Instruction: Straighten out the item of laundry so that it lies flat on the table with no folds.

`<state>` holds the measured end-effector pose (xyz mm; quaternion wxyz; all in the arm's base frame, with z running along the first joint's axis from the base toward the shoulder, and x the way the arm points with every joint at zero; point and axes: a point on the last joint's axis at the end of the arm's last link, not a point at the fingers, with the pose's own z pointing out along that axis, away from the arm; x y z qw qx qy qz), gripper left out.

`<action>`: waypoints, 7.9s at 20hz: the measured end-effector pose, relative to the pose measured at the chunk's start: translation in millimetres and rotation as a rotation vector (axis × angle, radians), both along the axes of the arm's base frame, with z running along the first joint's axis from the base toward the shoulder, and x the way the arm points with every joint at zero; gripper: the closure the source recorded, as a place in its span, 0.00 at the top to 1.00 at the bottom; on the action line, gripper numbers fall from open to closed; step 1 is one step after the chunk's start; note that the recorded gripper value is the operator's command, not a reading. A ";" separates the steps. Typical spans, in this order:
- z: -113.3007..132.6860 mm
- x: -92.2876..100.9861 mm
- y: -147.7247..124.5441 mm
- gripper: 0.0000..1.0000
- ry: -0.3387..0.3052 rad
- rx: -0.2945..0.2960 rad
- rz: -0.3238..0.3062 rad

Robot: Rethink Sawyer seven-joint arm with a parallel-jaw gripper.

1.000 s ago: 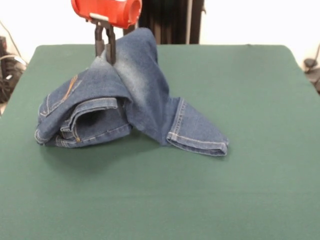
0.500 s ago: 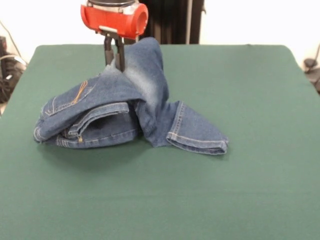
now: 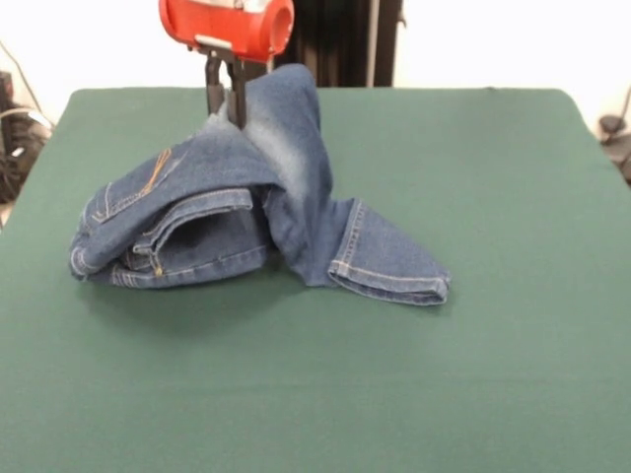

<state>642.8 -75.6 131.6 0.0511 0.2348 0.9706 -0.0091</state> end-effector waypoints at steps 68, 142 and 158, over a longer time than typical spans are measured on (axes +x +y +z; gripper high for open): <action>105.7 64.3 15.6 0.00 0.079 -0.024 -0.057; 236.2 79.6 18.4 0.00 0.079 -0.054 -0.111; 252.5 84.7 30.9 0.00 0.085 -0.058 -0.101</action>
